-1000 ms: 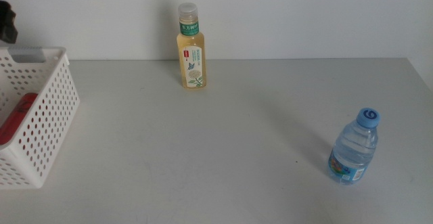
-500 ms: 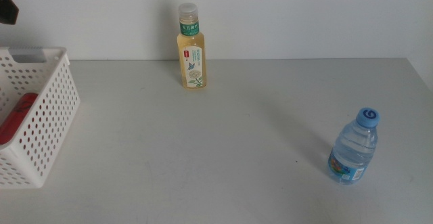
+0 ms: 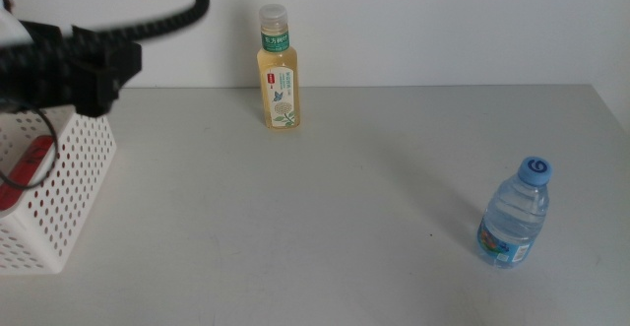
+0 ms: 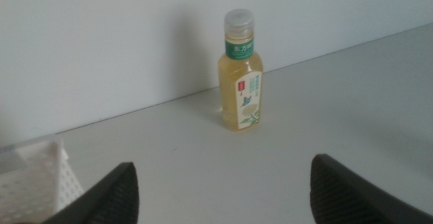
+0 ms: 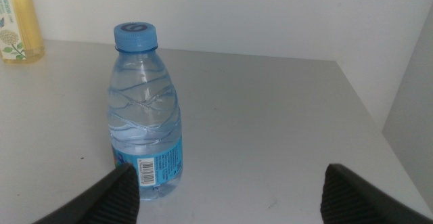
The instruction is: Use arms to grab the bottles and put them into the dustbin to the left of the table.
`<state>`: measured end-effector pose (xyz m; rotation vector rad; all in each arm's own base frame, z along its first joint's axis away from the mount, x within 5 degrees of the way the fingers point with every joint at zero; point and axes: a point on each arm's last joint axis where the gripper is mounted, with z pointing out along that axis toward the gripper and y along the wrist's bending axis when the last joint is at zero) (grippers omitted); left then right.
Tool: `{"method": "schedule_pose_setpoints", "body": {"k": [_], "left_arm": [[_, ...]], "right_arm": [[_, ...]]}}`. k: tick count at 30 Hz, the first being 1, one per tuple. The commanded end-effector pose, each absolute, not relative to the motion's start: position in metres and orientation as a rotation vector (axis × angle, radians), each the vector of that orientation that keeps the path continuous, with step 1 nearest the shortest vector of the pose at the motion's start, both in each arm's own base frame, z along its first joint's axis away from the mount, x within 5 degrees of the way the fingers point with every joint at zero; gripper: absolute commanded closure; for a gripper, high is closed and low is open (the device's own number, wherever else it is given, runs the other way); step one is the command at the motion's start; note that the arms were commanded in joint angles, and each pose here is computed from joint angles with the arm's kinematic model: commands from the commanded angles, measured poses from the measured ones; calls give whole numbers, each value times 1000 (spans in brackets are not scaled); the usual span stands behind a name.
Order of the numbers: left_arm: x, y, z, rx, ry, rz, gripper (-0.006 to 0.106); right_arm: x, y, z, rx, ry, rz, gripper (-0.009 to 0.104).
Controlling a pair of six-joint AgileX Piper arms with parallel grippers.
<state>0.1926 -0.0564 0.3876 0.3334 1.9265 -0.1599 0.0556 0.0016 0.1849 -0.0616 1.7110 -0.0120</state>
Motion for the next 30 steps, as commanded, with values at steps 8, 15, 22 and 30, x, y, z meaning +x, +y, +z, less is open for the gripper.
{"method": "schedule_pose_setpoints", "body": {"k": [8, 15, 22, 30], "left_arm": [[187, -77, 343, 289, 1650, -324, 17], [183, -75, 308, 298, 1708, -315, 17], [181, -74, 296, 304, 1739, -311, 17], [195, -79, 286, 304, 1745, -309, 17]], "right_arm": [[54, 1, 196, -63, 1602, -30, 1], [54, 1, 196, -63, 1602, -30, 1], [54, 1, 196, -63, 1602, -30, 1], [54, 1, 196, -63, 1602, -30, 1]]}}
